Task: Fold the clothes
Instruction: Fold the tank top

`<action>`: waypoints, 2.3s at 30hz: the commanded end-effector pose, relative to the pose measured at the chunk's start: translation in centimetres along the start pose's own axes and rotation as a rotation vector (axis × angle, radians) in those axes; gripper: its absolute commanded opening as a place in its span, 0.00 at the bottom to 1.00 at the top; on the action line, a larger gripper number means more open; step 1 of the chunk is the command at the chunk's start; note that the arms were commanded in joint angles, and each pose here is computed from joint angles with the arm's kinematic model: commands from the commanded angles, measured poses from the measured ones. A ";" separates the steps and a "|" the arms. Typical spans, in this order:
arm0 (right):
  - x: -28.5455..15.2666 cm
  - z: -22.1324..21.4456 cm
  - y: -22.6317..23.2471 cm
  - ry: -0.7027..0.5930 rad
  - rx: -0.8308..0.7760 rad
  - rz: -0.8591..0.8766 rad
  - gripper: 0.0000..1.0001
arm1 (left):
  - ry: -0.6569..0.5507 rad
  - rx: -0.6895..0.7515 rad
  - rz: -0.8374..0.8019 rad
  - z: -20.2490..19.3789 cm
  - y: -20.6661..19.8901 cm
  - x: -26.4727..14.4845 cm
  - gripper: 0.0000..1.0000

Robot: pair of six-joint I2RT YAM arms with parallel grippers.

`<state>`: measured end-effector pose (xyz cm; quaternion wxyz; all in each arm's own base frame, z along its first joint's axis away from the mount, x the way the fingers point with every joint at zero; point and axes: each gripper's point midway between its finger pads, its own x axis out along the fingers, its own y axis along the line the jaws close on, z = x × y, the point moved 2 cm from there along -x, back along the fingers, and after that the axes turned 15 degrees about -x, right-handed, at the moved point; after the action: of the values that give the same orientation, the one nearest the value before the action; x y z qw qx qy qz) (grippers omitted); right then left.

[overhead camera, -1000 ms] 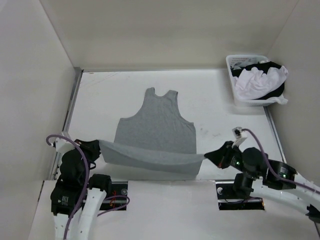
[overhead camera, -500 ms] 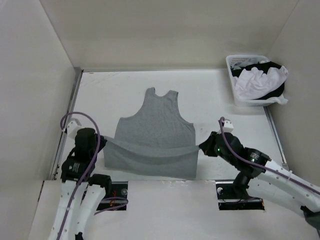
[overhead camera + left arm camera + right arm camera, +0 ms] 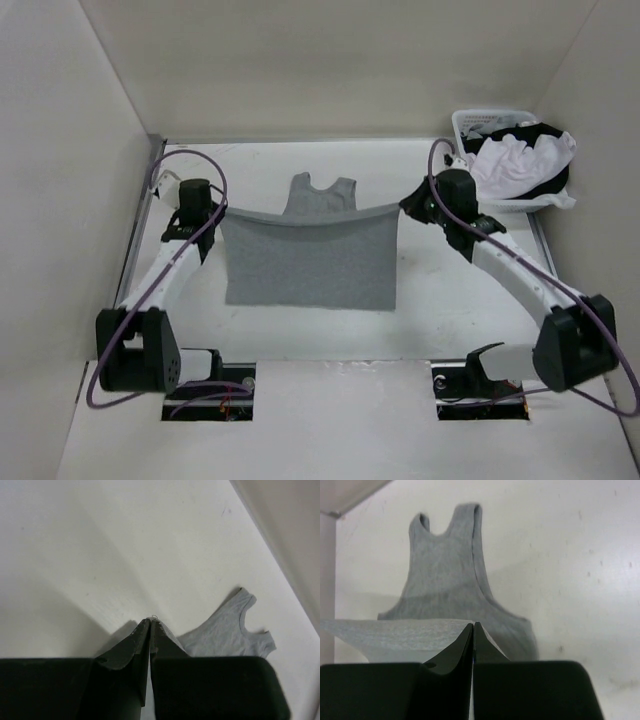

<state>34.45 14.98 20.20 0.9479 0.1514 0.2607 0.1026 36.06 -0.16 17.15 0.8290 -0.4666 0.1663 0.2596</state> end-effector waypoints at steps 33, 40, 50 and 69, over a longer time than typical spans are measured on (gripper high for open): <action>0.9 -9.1 -0.3 -0.005 0.017 -0.017 0.18 | 0.149 -0.026 -0.048 -5.2 8.9 -3.0 0.35; -1.2 -12.8 -1.9 0.049 0.032 -0.025 0.47 | 0.267 -0.054 -0.092 -6.9 9.3 -2.6 0.45; -0.6 -13.9 -2.8 0.078 0.054 -0.037 0.51 | 0.285 -0.094 -0.030 -7.7 10.7 -0.2 0.38; 0.6 -17.1 -2.1 0.214 0.065 -0.021 0.52 | 0.280 -0.125 0.067 -8.1 13.8 1.4 0.16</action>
<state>25.80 15.87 4.47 0.9135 0.1509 0.3695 0.0792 28.97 -1.16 3.57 0.7613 -0.5433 0.2763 0.2212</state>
